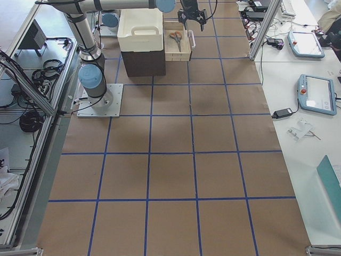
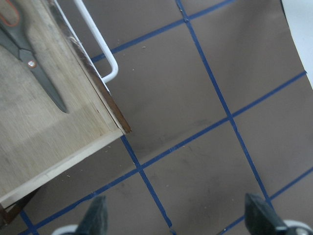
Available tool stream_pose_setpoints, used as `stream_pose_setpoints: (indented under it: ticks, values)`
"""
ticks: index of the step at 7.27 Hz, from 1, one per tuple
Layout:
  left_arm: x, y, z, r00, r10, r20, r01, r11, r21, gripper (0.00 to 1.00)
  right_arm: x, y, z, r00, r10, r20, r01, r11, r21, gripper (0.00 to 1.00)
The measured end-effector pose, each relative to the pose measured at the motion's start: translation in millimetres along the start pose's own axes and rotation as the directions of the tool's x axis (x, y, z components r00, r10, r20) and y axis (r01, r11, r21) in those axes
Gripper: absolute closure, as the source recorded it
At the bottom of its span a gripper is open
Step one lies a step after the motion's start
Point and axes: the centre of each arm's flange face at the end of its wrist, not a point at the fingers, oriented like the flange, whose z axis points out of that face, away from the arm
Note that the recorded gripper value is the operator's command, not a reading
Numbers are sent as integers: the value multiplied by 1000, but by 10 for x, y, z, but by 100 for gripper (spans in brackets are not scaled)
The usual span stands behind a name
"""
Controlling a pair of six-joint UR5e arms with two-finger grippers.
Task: Put scissors in drawer and close it
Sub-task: 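Open the right gripper and raise it away from the drawer, then move the left gripper over the drawer's white handle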
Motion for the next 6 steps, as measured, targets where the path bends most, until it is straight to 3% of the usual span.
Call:
stream_pose_setpoints:
  ticks: [1, 2, 3, 4, 6]
  values:
    - [71, -124, 76, 1000, -6, -3, 6, 1000, 4, 0, 93, 133, -70, 990, 137, -13, -137, 991, -2, 0]
    - [226, -271, 170, 1000, -11, -5, 11, 1000, 22, 0, 121, 200, -88, 955, 296, -12, -296, 955, -9, 0]
    - [427, -424, 317, 1000, -18, -9, 18, 999, 41, 0, 110, 235, -46, 899, 438, 3, -438, 898, -37, 0]
    - [650, -546, 471, 999, -31, -14, 31, 998, 54, 0, 71, 264, -19, 825, 565, 16, -563, 823, -73, 0]
    - [1054, -757, 845, 998, -65, -25, 67, 996, 62, 0, -46, 321, -58, 654, 756, 22, -747, 651, -136, 0]
